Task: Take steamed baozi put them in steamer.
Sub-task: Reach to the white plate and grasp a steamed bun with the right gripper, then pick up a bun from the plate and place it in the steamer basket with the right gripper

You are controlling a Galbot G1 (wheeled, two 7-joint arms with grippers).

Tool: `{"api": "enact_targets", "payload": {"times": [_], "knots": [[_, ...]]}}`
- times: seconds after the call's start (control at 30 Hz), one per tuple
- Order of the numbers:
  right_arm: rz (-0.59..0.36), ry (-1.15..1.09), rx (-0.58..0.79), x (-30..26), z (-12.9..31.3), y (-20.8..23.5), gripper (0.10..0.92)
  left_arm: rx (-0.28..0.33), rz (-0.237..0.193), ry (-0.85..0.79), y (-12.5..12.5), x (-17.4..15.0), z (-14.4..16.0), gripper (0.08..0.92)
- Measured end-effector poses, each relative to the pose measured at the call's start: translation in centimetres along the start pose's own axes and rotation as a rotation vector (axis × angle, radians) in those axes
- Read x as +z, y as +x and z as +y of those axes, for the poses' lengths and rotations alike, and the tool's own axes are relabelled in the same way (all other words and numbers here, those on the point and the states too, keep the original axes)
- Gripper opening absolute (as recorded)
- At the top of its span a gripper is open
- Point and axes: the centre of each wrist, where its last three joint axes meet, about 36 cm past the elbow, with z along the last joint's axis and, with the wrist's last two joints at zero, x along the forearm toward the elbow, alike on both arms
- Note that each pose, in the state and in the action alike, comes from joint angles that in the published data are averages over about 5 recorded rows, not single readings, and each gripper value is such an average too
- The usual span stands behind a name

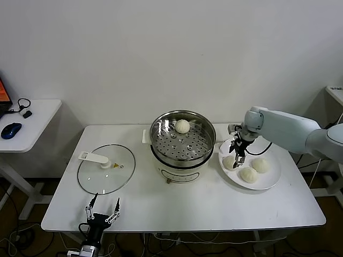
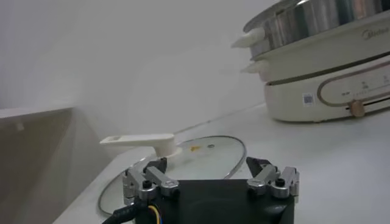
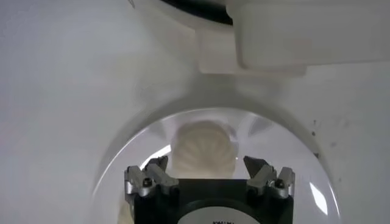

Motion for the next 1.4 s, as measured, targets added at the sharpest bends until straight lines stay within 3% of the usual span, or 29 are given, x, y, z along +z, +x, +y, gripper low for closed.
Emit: {"api": "enact_targets", "payload": {"times": [0.37, 0.63, 0.93, 1.2, 1.4], "knots": [[0.010, 0.005, -0.016, 0.0, -0.1, -0.7, 0.810, -0.001, 0.002, -0.001, -0.1, 0.1, 0.1, 0.823], [0.014, 0.006, -0.020, 0.1, -0.1, -1.1, 0.674, -0.004, 0.003, -0.003, 0.0, 0.1, 0.2, 0.823], [0.017, 0.008, -0.010, 0.5, -0.2, -0.3, 0.627, -0.006, 0.003, -0.002, 0.0, 0.1, 0.2, 0.823], [0.016, 0.020, -0.006, 0.6, -0.1, 1.8, 0.628, -0.005, -0.001, -0.006, 0.0, -0.1, 0.2, 0.823], [0.012, 0.041, 0.008, 0.4, 0.3, 6.2, 0.628, -0.001, -0.004, -0.012, 0.0, -0.1, 0.2, 0.823]]}}
